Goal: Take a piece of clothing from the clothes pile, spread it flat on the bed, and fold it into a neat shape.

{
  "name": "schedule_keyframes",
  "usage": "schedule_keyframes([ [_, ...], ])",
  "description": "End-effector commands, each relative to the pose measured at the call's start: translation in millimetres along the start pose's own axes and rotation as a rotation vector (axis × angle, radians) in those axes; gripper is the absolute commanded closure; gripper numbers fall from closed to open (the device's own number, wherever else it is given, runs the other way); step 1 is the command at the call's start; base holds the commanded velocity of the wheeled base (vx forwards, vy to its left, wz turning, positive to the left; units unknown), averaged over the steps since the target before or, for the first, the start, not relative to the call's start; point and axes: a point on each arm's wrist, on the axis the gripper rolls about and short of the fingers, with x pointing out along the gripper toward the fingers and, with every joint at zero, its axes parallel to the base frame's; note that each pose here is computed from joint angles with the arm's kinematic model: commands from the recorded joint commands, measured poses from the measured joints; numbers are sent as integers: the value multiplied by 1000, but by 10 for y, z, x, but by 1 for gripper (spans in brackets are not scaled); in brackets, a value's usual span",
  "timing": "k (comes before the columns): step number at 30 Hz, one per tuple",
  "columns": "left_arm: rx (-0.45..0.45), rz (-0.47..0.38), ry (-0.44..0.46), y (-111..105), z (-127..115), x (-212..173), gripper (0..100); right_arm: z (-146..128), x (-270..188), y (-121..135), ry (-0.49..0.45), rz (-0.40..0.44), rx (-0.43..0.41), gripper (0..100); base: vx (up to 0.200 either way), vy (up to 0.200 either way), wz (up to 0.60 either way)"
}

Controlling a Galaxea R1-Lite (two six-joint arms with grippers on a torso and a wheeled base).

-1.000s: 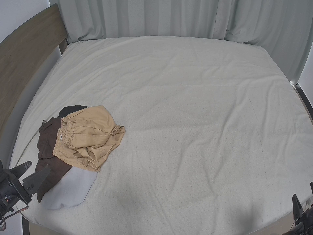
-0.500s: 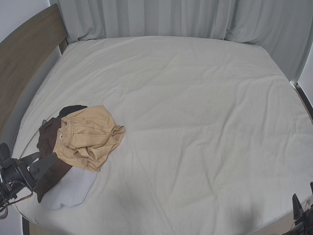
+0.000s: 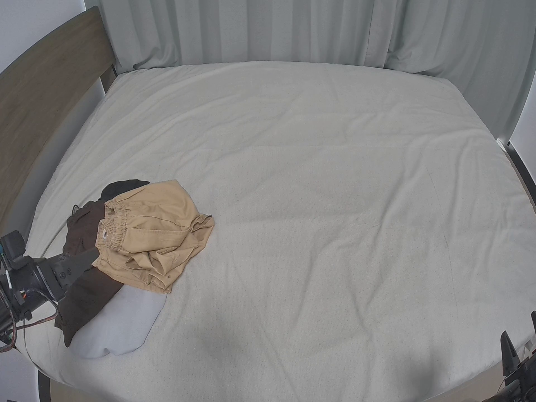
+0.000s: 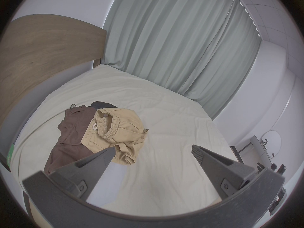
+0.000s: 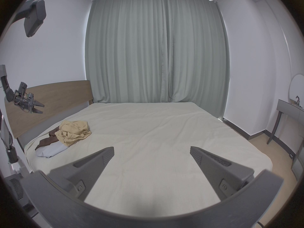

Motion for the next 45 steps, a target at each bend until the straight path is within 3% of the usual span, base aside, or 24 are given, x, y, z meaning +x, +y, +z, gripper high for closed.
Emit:
schedule_keyframes([
  [1, -23, 17, 39, 89, 2, 157, 0, -51, 6, 0, 9, 0, -2, 0, 0, 0, 0],
  [23, -49, 27, 76, 411, 46, 803, 0, -51, 6, 0, 9, 2, 0, 0, 0, 0, 0],
  [32, -66, 64, 42, 712, 111, 978, 0, -51, 6, 0, 9, 2, 0, 0, 0, 0, 0],
  [45, -73, -13, 63, 827, 174, 1176, 0, -51, 6, 0, 9, 0, -2, 0, 0, 0, 0],
])
